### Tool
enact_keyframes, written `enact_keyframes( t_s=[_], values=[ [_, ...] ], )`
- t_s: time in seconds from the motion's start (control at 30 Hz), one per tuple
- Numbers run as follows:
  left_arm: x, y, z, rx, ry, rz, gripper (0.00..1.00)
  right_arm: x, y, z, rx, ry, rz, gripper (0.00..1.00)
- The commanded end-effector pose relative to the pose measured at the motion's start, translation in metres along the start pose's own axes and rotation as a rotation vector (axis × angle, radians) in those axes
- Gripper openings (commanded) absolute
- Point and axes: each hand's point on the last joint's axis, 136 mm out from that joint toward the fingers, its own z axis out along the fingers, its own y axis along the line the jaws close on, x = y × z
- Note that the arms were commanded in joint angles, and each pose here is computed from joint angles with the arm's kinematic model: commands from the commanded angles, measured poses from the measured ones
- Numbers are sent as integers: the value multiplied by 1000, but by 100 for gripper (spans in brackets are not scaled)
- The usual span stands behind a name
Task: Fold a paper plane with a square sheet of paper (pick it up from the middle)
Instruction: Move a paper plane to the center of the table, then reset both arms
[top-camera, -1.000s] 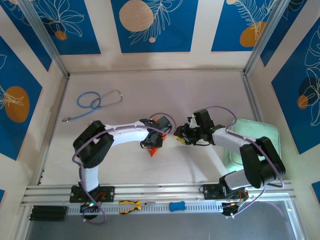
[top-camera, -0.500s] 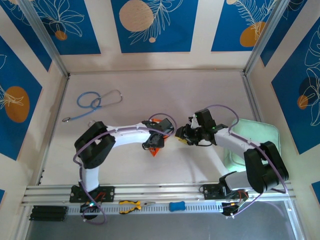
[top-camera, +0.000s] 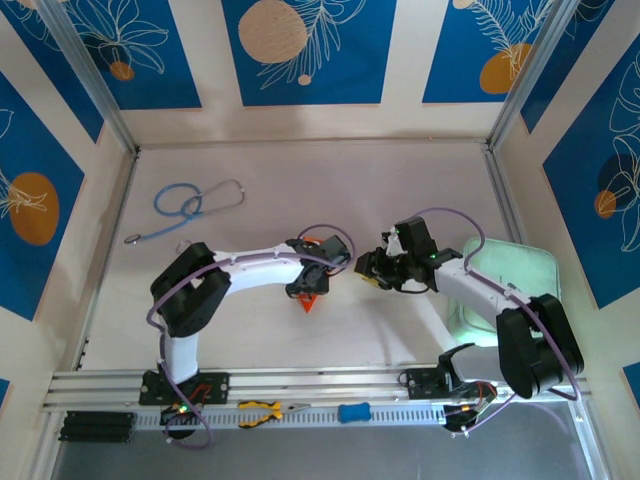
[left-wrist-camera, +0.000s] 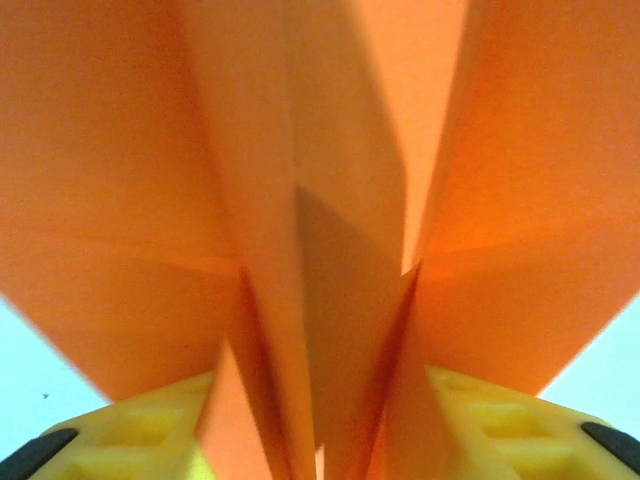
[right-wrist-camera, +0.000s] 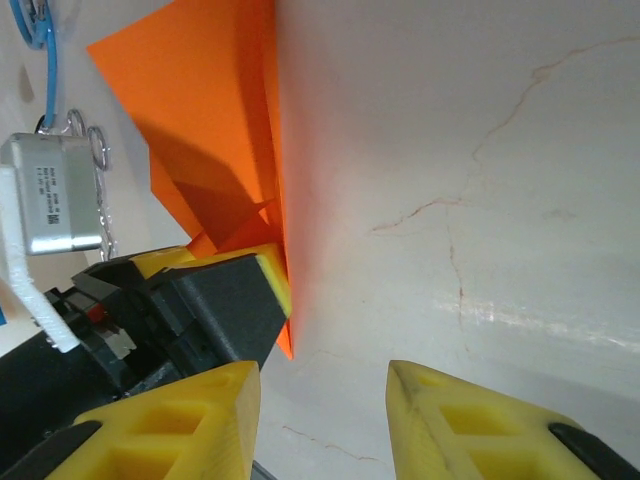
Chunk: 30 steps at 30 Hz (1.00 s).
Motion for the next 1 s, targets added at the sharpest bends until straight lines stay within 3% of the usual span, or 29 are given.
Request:
enact_keyframes(
  t_s=[0.0, 0.37, 0.5, 0.6, 0.63, 0.67, 0.77, 0.9, 0.97],
  values=[
    [-10, 3, -23, -9, -46, -14, 48, -5, 5, -11, 12, -26, -28, 39],
    [-28, 3, -62, 63, -128, -25, 54, -19, 13, -38, 35, -122, -100, 40],
    [-46, 14, -95, 92, -253, -8, 57, -40, 21, -71, 109, -268, -205, 49],
    [-65, 40, -122, 55, -395, 17, 66, -66, 20, -106, 242, -446, -291, 60],
    [-70, 54, -128, 27, -442, 25, 69, -77, 19, -117, 287, -511, -325, 95],
    [-75, 65, -133, 9, -477, 31, 72, -84, 19, -124, 318, -560, -363, 99],
    [-88, 104, -135, -46, -559, 41, 80, -109, 8, -133, 429, -677, -512, 99],
    [-104, 160, -131, -175, -661, 74, 99, -135, -20, -136, 584, -784, -618, 99],
    [-109, 186, -121, -235, -684, 95, 100, -140, -32, -134, 607, -792, -627, 99]
  ],
)
